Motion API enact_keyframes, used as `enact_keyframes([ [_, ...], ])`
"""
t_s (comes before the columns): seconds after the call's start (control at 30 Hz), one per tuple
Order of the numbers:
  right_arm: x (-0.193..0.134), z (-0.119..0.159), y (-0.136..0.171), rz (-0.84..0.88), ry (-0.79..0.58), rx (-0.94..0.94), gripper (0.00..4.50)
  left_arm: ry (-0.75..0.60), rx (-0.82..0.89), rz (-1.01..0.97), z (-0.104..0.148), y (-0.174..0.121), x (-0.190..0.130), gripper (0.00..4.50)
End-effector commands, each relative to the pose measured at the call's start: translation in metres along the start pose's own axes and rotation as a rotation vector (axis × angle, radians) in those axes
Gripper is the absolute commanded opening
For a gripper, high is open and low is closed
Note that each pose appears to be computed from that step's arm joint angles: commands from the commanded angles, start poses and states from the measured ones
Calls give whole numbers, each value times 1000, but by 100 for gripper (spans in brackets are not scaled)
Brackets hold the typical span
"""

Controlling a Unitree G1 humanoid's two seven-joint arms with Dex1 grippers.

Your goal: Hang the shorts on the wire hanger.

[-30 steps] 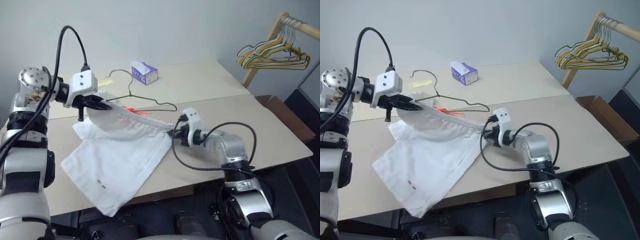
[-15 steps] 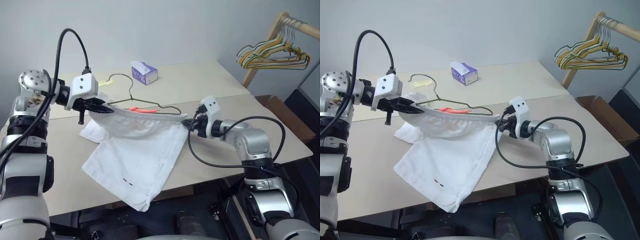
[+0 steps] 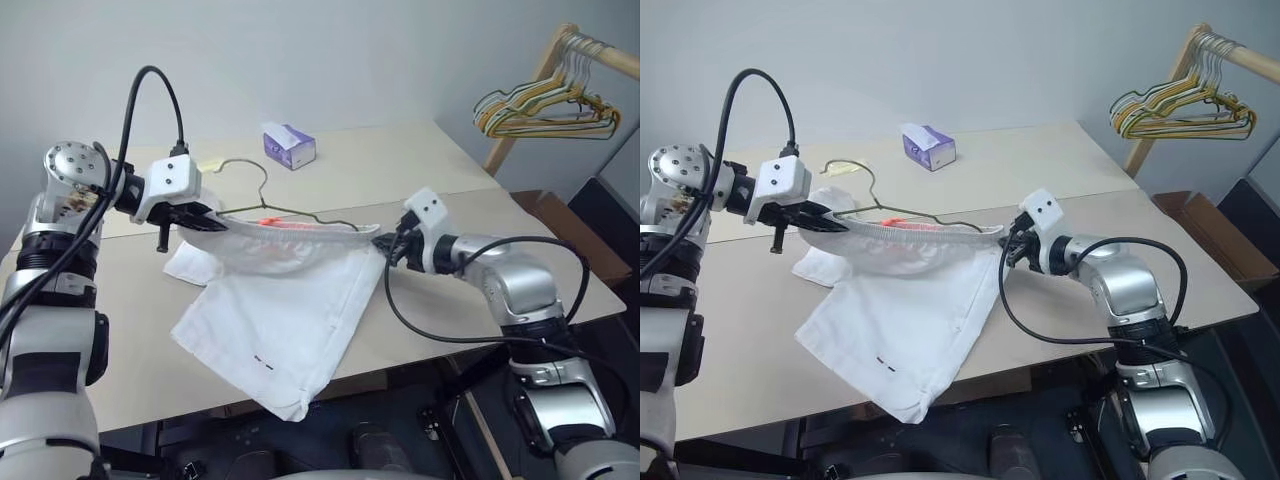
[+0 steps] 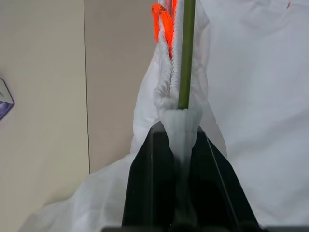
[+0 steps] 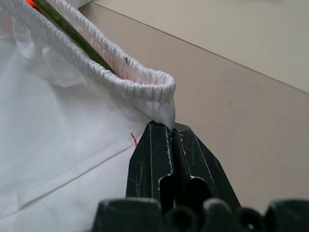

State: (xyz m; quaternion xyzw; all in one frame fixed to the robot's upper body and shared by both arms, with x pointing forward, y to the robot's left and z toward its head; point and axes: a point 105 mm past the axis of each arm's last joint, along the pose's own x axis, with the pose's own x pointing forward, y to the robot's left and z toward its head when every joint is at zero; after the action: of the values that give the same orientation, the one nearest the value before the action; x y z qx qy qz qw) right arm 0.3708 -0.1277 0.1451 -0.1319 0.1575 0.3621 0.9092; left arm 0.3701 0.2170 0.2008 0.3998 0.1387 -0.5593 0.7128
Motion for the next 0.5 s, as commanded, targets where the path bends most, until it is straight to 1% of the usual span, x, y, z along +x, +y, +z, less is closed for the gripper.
enact_keyframes([
  [0.03,-17,15,-20,-60,0,-121,6,85,-2,64,-11,5,-18,1],
  [0.17,-23,39,-9,19,45,-325,6,99,18,92,-9,9,-15,1],
  [0.33,-28,94,10,99,47,-580,6,103,84,136,7,22,-8,1],
  [0.4,-27,113,20,128,40,-647,6,81,110,151,18,28,-5,1],
  [0.5,-22,135,30,142,27,-667,6,55,147,164,31,33,-4,1],
])
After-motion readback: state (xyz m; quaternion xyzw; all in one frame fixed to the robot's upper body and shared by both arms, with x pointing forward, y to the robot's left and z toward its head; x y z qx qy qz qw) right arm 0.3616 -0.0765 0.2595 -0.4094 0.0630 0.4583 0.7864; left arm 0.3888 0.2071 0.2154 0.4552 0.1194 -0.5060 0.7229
